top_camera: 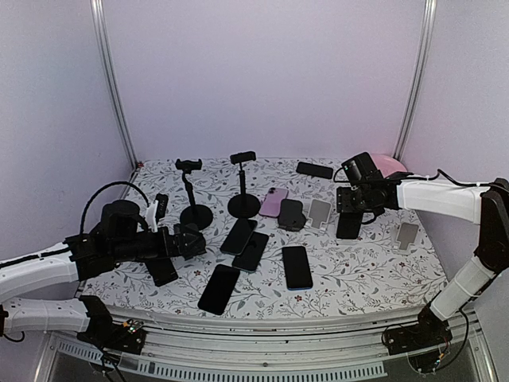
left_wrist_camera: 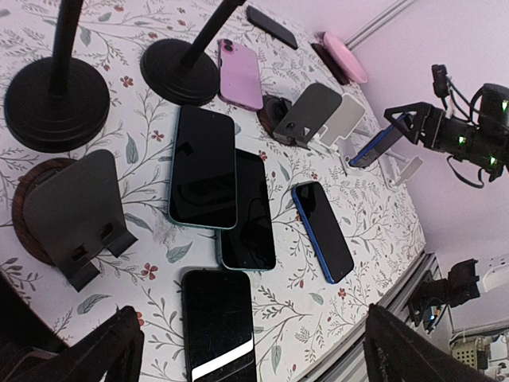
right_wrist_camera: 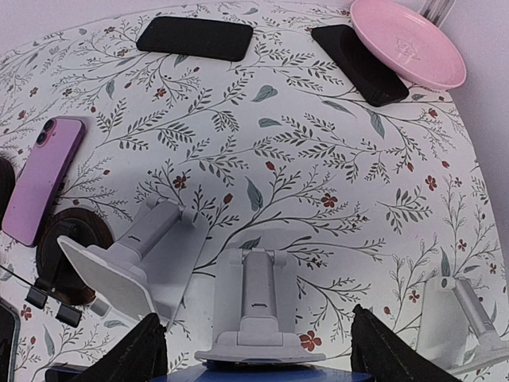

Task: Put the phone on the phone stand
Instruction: Adjust the phone with the phone stand.

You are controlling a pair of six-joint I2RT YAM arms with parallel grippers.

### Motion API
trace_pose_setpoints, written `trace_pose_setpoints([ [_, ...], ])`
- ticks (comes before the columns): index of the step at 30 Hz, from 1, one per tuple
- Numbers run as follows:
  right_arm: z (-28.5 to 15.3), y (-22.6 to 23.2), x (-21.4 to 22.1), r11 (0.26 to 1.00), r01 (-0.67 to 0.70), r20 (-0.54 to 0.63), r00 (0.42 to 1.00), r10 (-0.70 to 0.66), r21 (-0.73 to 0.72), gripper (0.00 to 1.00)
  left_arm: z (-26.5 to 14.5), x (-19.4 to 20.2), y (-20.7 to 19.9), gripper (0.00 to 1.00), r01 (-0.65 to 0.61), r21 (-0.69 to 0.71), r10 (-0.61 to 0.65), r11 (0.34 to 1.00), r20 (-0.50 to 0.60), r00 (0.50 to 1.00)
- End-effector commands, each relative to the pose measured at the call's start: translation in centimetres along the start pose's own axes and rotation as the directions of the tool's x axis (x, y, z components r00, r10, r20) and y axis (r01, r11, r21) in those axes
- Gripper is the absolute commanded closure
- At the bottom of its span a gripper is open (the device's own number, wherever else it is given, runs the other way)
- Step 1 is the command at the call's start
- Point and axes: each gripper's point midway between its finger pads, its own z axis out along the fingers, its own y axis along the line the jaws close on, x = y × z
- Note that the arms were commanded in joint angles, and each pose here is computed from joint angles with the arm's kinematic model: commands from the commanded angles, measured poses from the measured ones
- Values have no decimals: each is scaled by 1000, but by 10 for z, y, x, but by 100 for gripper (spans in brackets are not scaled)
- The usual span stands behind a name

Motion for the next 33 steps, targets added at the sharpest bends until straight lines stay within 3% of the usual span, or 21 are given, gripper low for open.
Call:
trace_pose_setpoints([
  [1,-1,-2,-7,999,19,14,1000,-19,33,26,0,-8,-2,3,3,3,-3,1000,19,1000],
  [15,-3,0,-11,999,19,12,1000,-20,27,25,1,-9,-4,3,1,10,-2,1000,16,1000],
  [33,16,10,18,1000,-23,-81,997,22,-7,25,2,-9,-4,3,-4,7,4,1000,14,1000],
])
